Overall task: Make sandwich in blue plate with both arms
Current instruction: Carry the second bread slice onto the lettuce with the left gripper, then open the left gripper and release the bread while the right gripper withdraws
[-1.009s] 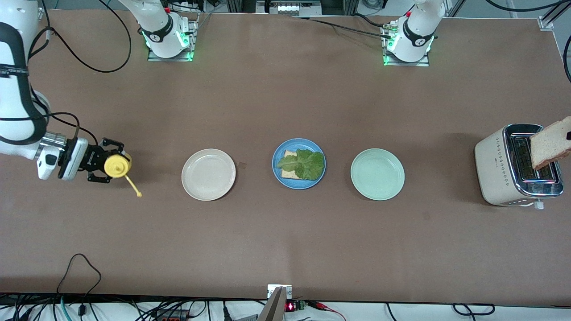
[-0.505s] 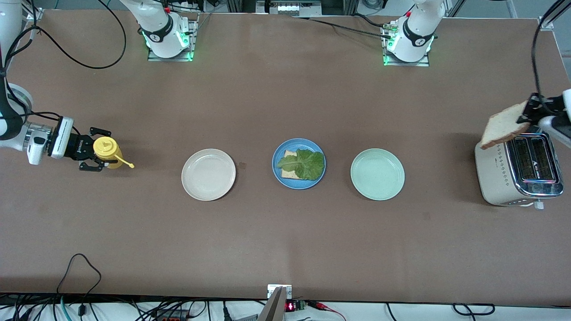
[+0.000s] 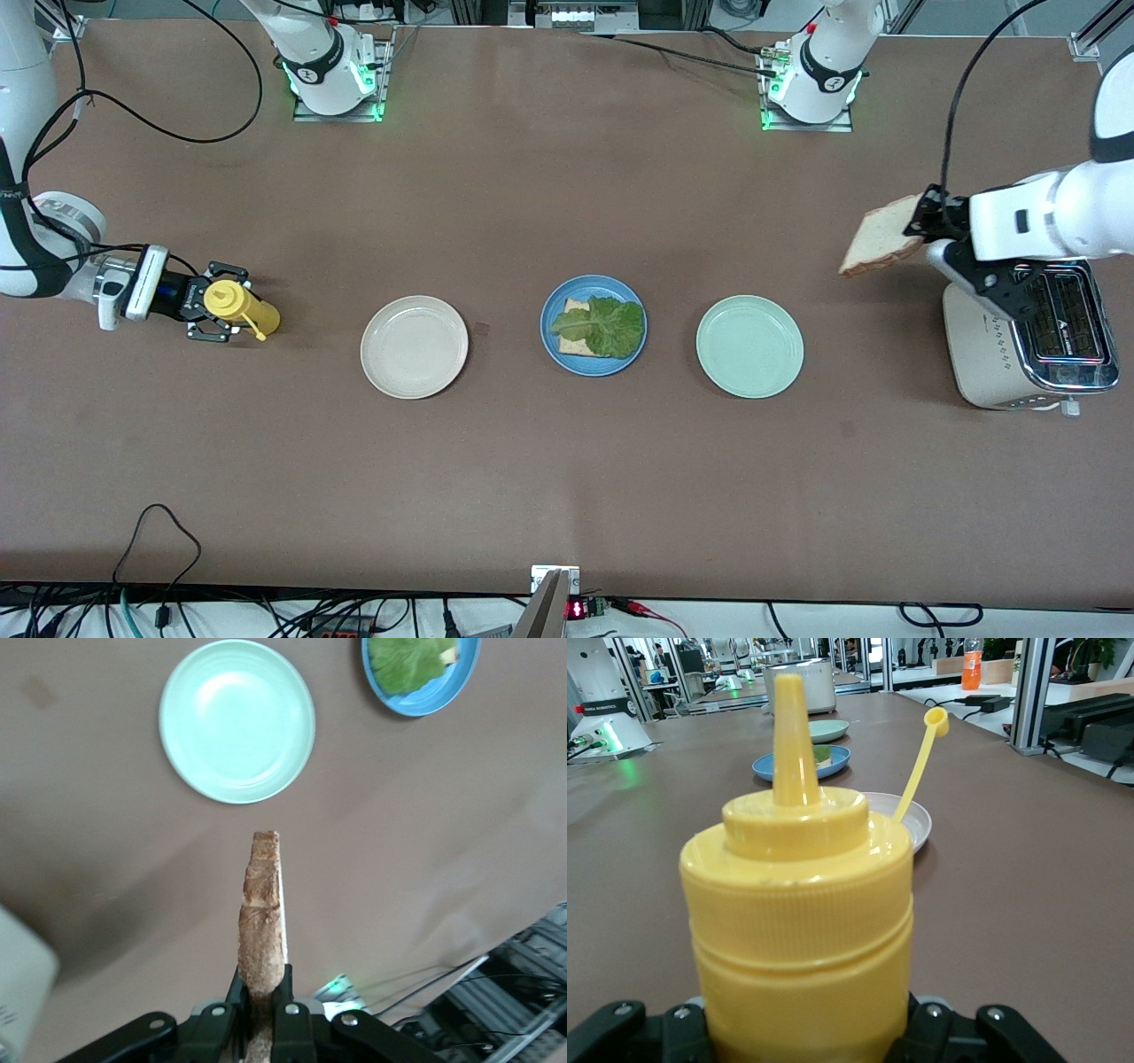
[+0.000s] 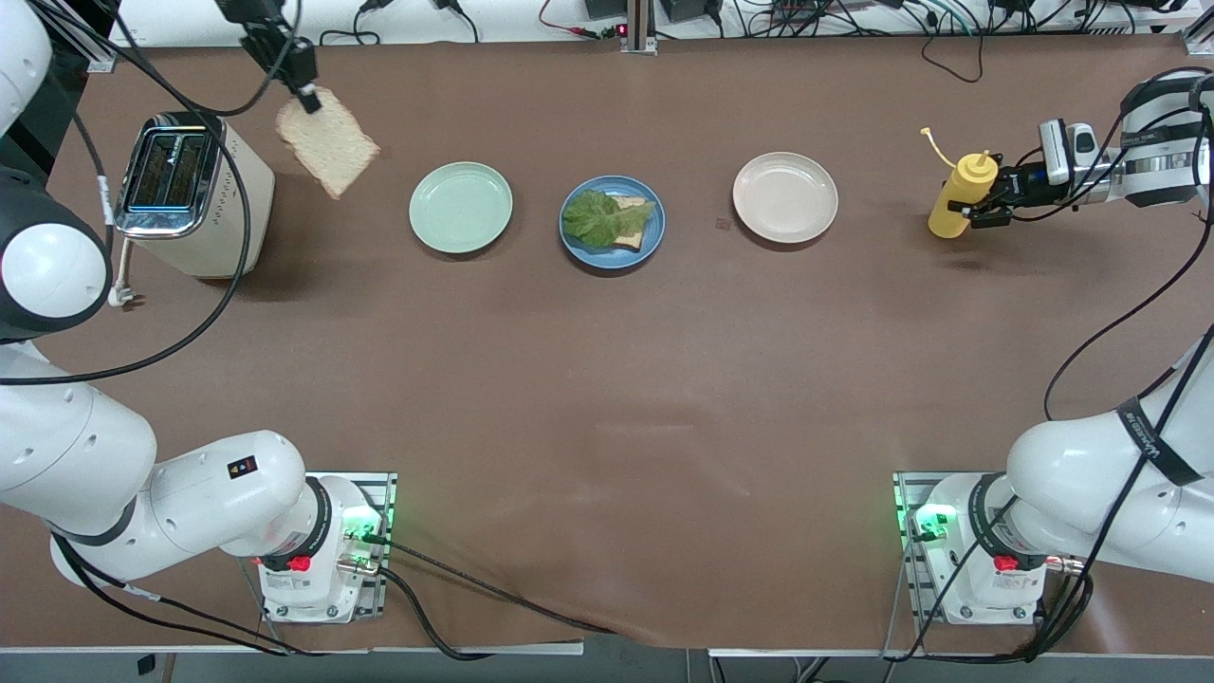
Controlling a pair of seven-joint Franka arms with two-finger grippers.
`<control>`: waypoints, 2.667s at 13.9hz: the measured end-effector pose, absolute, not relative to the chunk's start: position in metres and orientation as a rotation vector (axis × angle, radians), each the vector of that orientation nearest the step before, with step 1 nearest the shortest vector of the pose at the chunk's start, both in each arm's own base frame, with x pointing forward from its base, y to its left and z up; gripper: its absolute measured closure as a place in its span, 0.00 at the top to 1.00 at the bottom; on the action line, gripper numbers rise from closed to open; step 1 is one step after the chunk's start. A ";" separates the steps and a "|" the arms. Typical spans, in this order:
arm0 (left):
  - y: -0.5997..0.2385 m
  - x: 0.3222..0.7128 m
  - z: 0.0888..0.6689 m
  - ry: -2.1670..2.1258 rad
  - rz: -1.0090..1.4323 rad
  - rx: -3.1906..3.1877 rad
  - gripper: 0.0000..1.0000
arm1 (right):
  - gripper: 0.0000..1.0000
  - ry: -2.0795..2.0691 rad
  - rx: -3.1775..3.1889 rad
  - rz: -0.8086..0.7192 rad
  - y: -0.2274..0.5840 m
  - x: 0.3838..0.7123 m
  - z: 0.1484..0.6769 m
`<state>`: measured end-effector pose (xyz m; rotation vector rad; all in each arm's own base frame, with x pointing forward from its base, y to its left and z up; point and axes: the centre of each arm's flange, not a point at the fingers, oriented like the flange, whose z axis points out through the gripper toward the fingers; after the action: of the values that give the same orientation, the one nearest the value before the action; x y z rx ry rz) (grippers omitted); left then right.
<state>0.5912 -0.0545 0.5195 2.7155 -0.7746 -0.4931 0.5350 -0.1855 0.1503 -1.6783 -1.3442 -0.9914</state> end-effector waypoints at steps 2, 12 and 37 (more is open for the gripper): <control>-0.074 0.596 0.505 -0.739 -0.511 2.669 0.13 | 0.50 -1.352 -1.692 -1.012 -0.197 0.540 0.157; -0.116 0.636 0.400 -0.462 -0.419 2.266 0.13 | 0.51 -1.275 -1.701 -1.043 -0.214 0.529 0.143; -0.226 0.619 0.176 -0.521 0.001 2.091 0.70 | 1.00 -0.650 -2.847 -0.043 -0.021 0.651 0.431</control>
<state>0.6192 -0.2260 0.1759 2.0914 -0.5212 0.0014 0.6507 -0.0206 0.4308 -2.8469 -0.6504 -0.0434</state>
